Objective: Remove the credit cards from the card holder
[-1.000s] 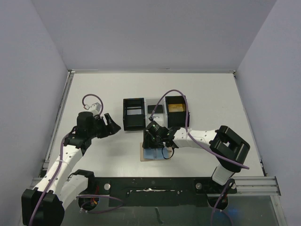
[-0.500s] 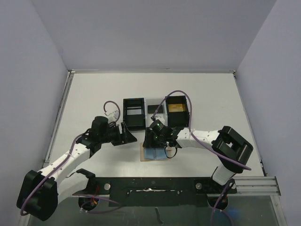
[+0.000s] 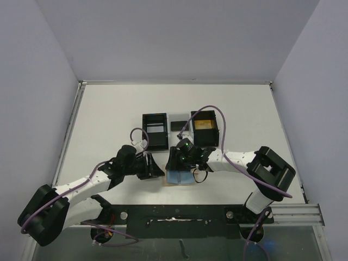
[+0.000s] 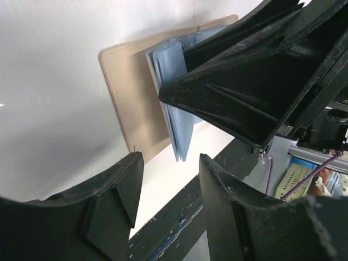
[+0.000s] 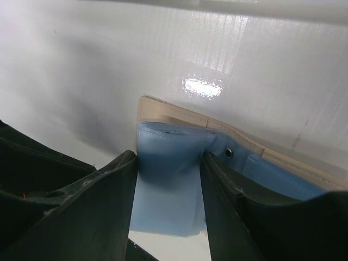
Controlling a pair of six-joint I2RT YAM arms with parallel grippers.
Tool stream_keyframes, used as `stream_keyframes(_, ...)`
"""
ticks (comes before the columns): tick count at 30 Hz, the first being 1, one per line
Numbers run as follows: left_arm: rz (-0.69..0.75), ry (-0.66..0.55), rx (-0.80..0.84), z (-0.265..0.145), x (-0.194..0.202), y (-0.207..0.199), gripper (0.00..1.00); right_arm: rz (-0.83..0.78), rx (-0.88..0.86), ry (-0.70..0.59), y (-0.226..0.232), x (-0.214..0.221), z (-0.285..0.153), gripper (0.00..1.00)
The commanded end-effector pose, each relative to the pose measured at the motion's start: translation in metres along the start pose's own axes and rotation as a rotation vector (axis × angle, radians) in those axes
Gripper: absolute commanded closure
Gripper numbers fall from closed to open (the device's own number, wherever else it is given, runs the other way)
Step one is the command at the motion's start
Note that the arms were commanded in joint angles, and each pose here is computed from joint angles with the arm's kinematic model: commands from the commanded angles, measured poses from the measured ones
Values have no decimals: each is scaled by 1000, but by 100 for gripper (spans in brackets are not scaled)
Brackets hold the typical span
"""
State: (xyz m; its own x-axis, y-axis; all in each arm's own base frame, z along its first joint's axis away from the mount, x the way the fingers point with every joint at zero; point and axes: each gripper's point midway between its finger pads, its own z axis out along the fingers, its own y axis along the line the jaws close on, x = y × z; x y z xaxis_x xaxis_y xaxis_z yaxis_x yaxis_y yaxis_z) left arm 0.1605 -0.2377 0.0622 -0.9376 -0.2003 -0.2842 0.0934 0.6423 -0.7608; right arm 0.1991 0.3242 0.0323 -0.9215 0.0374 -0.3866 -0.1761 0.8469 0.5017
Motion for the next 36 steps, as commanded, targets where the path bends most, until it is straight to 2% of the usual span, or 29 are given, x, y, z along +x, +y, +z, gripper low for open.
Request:
stream_keyframes(1,30,-25,113,9,-7,-25,56,31,-10,46,-6,14,-1,53)
stream_keyframes(4,28,-4,120,17,-2,-25,57,37,-21,48,-6,15,0,53)
stream_keyframes(13,16,-17,62,31,0,-11,72,59,-50,44,-6,15,-2,55)
stream_keyframes(19,7,-17,-35,35,2,11,76,80,-95,29,-4,11,-6,55)
stream_keyframes(24,6,-27,-35,34,2,13,72,93,-105,18,-5,8,-9,56)
stream_keyframes(30,6,-23,-32,33,3,12,70,101,-106,13,-7,8,-11,62)
stream_keyframes(36,32,-30,27,29,-2,-5,67,122,-109,-16,-8,3,-16,65)
